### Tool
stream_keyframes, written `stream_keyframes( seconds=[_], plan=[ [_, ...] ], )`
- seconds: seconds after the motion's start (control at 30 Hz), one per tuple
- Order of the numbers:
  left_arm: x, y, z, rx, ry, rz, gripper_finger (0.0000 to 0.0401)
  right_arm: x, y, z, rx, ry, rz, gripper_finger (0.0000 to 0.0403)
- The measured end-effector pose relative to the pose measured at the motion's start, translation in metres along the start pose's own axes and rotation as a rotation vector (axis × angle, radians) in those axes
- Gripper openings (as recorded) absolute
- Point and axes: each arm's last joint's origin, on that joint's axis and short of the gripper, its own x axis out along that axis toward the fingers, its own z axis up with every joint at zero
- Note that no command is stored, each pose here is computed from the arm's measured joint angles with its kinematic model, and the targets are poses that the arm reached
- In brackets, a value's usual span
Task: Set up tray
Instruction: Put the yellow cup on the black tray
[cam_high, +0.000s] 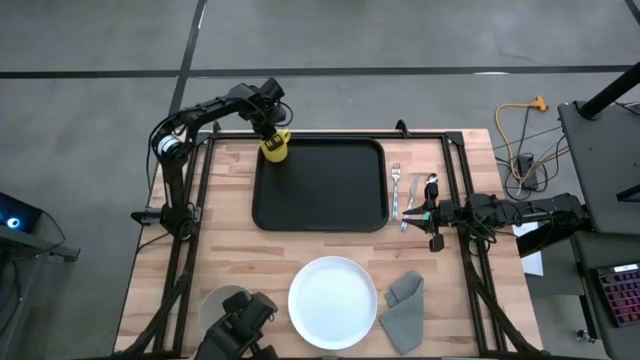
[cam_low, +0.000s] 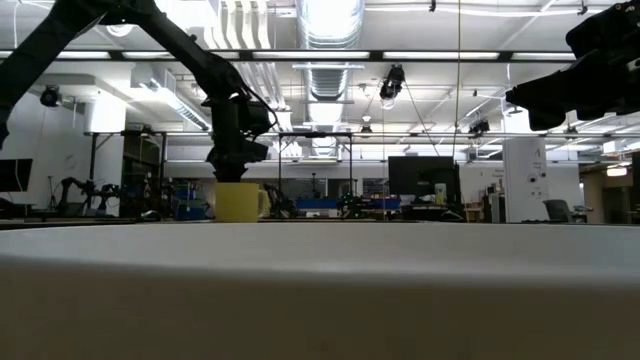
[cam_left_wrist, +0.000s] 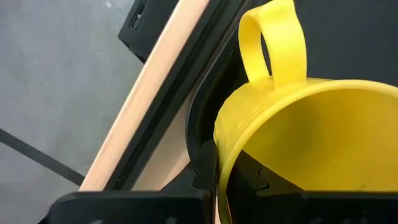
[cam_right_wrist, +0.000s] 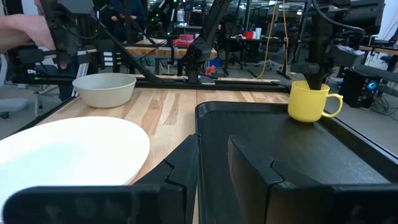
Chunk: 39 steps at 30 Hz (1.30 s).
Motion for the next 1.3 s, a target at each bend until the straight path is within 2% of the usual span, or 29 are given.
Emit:
stream_keyframes(
  seconds=[0.3, 0.6, 0.7, 1.03, 1.3],
  plan=[
    [0.0008, -0.0001, -0.0006, 0.0, 0.002, 0.0, 0.0002, 0.0, 0.0, 0.0, 0.0, 0.0, 0.0, 0.0068],
    [0.0007, -0.0006, -0.0027, 0.002, 0.023, -0.006, 0.0005, 0.0, 0.0, 0.0001, 0.0, 0.0, 0.0, 0.0078],
    [0.0005, -0.0014, -0.0047, 0.004, 0.043, -0.014, 0.0023, 0.0, 0.0, 0.0, 0.0, 0.0, 0.001, 0.008],
    [-0.0001, -0.0001, -0.0045, -0.012, 0.054, 0.025, 0.0119, 0.0, 0.0, 0.0, 0.0, 0.0, 0.001, 0.0068],
    [-0.0076, 0.0001, -0.003, -0.037, 0.059, 0.027, 0.0134, 0.0, 0.0, 0.0001, 0.0, 0.0, 0.0, 0.0077]
  ],
)
